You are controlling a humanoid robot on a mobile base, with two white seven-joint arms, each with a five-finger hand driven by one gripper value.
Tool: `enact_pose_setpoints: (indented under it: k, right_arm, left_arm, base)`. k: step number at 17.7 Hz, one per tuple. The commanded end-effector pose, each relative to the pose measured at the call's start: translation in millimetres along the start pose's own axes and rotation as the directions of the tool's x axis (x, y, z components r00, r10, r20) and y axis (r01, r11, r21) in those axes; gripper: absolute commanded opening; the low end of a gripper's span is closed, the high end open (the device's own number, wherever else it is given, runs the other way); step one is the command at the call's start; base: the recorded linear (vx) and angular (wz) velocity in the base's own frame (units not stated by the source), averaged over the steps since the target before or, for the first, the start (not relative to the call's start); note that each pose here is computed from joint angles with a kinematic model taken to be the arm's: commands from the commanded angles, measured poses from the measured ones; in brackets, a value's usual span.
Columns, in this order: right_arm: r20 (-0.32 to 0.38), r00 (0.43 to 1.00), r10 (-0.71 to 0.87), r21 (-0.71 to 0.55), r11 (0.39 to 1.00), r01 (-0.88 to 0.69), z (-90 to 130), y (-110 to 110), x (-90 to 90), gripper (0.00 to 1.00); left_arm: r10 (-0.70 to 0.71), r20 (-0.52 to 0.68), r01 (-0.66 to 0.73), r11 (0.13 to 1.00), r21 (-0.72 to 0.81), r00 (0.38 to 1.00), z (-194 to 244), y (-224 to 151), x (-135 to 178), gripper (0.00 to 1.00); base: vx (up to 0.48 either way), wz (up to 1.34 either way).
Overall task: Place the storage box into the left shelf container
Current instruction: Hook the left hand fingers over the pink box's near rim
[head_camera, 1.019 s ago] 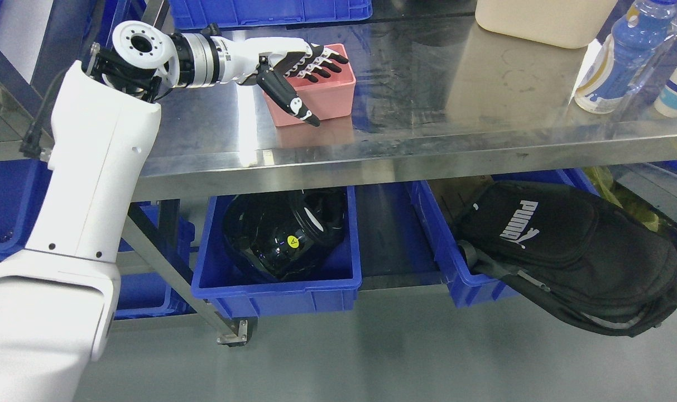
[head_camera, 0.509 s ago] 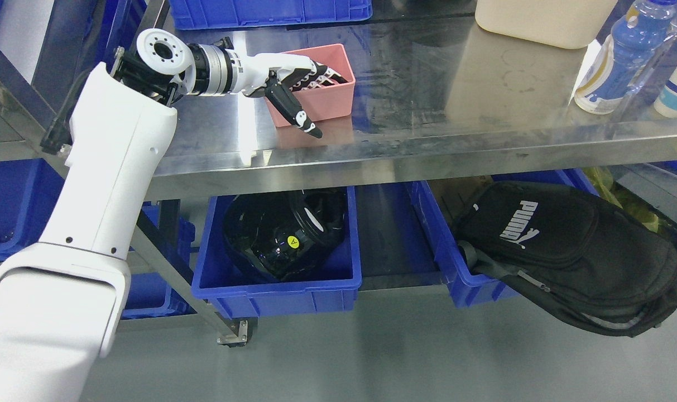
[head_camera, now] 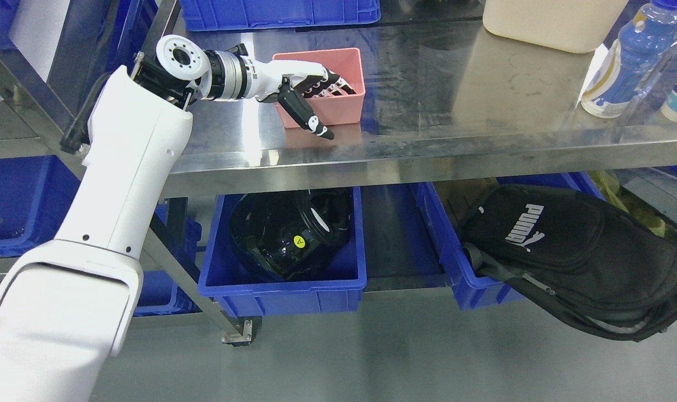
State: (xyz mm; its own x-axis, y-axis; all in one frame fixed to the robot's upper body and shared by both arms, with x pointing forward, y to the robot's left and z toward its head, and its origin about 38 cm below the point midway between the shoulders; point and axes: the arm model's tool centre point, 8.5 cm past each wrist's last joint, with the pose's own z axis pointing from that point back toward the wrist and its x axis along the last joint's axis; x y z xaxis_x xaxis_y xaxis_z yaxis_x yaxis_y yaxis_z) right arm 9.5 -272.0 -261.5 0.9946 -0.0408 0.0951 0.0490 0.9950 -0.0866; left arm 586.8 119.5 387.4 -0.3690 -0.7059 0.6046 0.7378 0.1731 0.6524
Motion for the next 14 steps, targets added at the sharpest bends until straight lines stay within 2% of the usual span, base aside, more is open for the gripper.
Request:
enact_pose_setpoints:
  k: [1,9,11,14]
  right_arm:
    - [0.011,1.000,-0.001,-0.018,1.000,0.001,-0.2,-11.6,1.7,1.00]
    - [0.011,1.000,-0.001,-0.018,1.000,0.001,-0.2,-11.6,1.7,1.00]
    - [0.011,1.000,-0.001,-0.018,1.000,0.001,-0.2,-11.6,1.7,1.00]
    - [0.011,1.000,-0.001,-0.018,1.000,0.001,-0.2,-11.6,1.7,1.00]
  left_arm:
    - [0.020,-0.009,-0.020,0.999,-0.042,1.000,-14.2,-11.8,-5.8,0.64]
    - [0.026,0.025,-0.025,0.999,-0.029,0.999,-12.0,-9.6,-12.2,0.53]
    - [0.035,0.044,-0.035,0.999,-0.019,0.998,-8.9,-7.2,-13.2,0.43]
    - [0.042,0.113,-0.043,0.999,0.003,0.993,-7.3,-6.4,-14.6,0.19]
  base:
    - [0.000,0.00]
    - [0.000,0.02]
    - [0.000,0.00]
    - [0.000,0.00]
